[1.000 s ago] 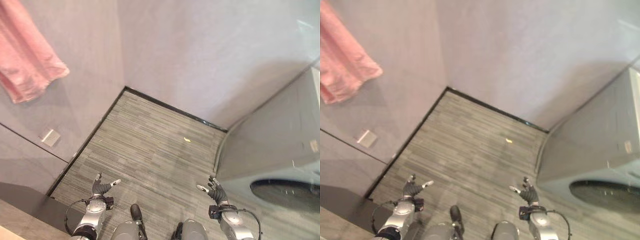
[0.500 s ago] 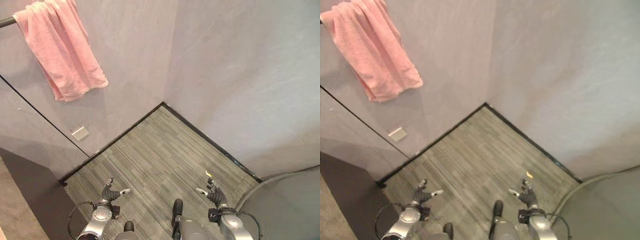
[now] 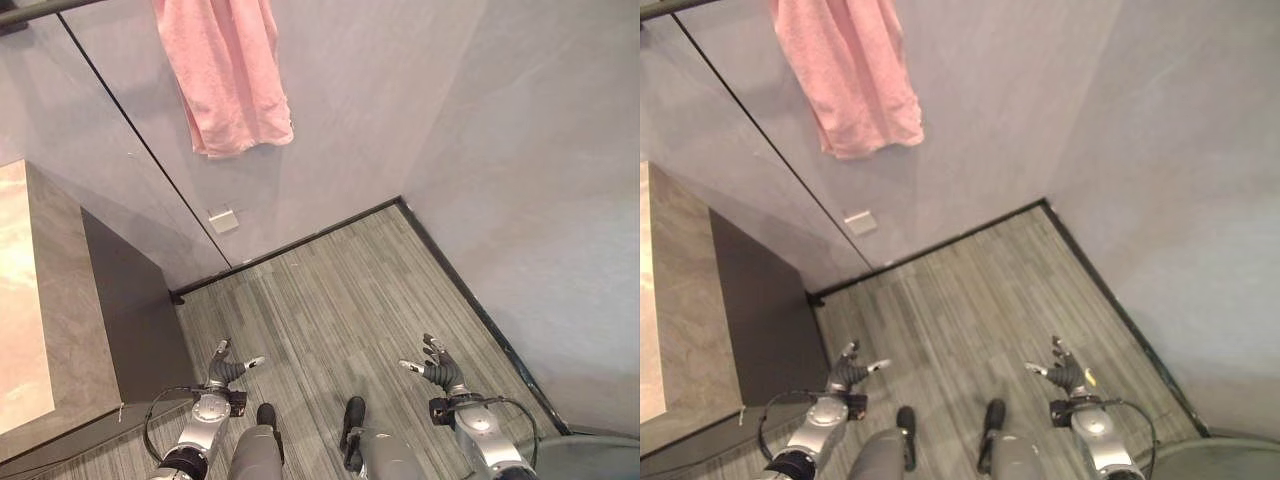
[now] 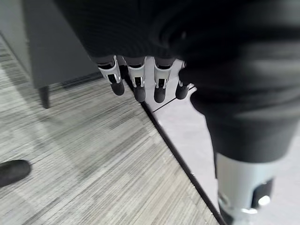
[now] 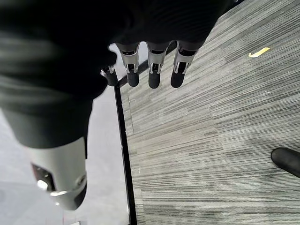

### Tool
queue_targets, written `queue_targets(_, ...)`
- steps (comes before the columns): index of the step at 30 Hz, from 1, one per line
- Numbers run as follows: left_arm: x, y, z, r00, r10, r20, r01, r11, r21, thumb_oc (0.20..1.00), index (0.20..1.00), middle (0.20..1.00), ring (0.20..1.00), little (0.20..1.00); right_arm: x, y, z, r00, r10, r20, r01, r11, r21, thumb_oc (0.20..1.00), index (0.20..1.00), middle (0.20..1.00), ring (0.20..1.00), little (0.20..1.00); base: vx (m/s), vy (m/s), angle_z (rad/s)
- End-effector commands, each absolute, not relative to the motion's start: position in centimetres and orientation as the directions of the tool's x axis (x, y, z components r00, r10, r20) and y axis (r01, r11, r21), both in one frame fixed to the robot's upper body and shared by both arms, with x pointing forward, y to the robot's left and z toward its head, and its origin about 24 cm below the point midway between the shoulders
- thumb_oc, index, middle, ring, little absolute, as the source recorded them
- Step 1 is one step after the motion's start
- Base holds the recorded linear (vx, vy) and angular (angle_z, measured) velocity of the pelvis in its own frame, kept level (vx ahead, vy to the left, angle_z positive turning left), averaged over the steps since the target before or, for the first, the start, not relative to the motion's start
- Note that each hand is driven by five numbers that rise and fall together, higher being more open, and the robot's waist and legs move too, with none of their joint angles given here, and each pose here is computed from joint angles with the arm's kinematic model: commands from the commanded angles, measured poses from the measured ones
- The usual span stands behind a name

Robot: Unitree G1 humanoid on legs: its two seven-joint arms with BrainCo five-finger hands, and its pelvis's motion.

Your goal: Put brush and paste in cup on sink, flatten towel.

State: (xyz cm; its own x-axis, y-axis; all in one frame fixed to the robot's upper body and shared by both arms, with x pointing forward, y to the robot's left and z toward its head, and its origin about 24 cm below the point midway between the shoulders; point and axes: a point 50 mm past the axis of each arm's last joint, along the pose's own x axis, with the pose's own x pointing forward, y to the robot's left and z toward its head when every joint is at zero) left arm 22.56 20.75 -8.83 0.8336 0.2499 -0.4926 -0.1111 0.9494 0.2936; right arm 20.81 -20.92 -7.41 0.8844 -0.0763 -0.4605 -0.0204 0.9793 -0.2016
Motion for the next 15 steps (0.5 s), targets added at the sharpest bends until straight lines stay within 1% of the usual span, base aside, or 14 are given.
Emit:
queue_targets(1,23.4,21.9,-7.9,0.849,0.297,-0.437,-0.169,0.937,0.307,1.0,1.0,1.0,1.0,1.0,20.7,-20.2,-6.8,0.909,-0.035,-0.415,-0.067,0.971,-0.228,1.0,1.0,1.0,1.0,1.0,0.37,0.131,0.32)
queue_targets(7,21.2,22.6,-9.2,0.808,0.329,-0.49,-0.192,0.932,0.309,1.0,1.0,1.0,1.0,1.0,20.3,-19.6,-7.5,0.89,0.023,-0.455,-0.161,0.95,-0.267,1.0,1.0,1.0,1.0,1.0,0.4,0.162,-0.05)
queue_targets(9,21.1,22.8,-9.2,0.804,0.336,-0.491,-0.197,0.929,0.313,1.0,1.0,1.0,1.0,1.0,20.4,-19.1,-7.5,0.891,0.037,-0.452,-0.174,0.948,-0.266,1.0,1.0,1.0,1.0,1.0,0.41,0.222,-0.55)
queue_targets(11,21.2,23.0,-9.0,0.812,0.332,-0.481,-0.19,0.928,0.32,1.0,1.0,1.0,1.0,1.0,20.4,-18.7,-7.5,0.89,0.049,-0.452,-0.186,0.947,-0.262,1.0,1.0,1.0,1.0,1.0,0.4,0.29,-0.52)
queue_targets(15,21.7,23.8,-8.1,0.834,0.332,-0.441,-0.18,0.919,0.352,1.0,1.0,1.0,1.0,1.0,21.7,-17.3,-6.6,0.909,0.083,-0.408,-0.198,0.948,-0.249,1.0,1.0,1.0,1.0,1.0,0.2,0.298,-0.26)
